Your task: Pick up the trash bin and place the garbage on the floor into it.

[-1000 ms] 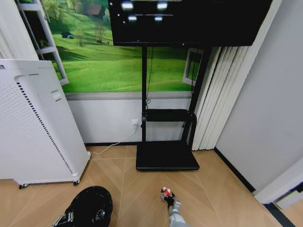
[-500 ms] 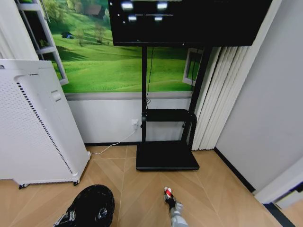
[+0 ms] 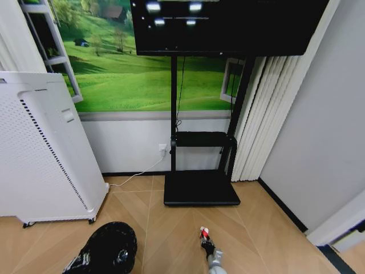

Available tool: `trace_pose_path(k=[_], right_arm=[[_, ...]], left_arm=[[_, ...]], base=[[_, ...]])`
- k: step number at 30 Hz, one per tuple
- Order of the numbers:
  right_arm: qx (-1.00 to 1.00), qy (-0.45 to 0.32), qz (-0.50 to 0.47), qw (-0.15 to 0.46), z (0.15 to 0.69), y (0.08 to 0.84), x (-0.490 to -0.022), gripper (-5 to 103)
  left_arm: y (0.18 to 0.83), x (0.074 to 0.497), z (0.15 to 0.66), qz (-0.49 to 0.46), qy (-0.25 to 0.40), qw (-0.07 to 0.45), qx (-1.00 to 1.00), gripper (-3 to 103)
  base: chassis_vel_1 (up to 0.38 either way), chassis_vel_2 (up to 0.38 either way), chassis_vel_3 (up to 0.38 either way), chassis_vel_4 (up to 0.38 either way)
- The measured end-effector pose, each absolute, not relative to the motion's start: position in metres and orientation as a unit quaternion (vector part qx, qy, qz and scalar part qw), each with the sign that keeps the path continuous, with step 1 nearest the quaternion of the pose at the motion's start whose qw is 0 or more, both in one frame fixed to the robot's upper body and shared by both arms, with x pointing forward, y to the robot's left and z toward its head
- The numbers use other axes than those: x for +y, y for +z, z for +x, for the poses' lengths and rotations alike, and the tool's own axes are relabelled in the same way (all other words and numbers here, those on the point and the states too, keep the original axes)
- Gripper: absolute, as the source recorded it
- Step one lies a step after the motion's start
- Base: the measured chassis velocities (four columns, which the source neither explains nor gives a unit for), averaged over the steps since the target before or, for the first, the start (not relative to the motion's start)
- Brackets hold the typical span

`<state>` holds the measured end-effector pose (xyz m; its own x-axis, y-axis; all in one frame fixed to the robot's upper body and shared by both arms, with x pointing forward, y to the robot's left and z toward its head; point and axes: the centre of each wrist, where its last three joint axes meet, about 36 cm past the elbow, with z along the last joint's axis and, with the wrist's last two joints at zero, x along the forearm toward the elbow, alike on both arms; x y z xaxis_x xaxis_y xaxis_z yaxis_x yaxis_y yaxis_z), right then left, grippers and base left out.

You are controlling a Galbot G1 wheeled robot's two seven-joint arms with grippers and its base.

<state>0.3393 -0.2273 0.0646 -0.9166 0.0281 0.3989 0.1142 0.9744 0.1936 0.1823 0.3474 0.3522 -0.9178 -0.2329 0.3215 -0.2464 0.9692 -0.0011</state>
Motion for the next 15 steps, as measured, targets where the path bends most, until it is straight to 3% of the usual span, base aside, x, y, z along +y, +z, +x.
trace_pose_path(k=[4, 15], right_arm=[[-0.988, -0.077, -0.001, 0.137, 0.332, 0.102, -0.253, 30], [-0.994, 0.010, 0.099, 0.040, 0.287, 0.162, -0.307, 30]], left_arm=[[0.350, 0.351, 0.198, 0.120, 0.018, 0.166, -0.979, 7], [0.339, 0.354, 0.213, 0.119, 0.020, 0.172, -0.978, 7]], base=[[0.000, 0.000, 0.000, 0.000], [0.000, 0.000, 0.000, 0.000]])
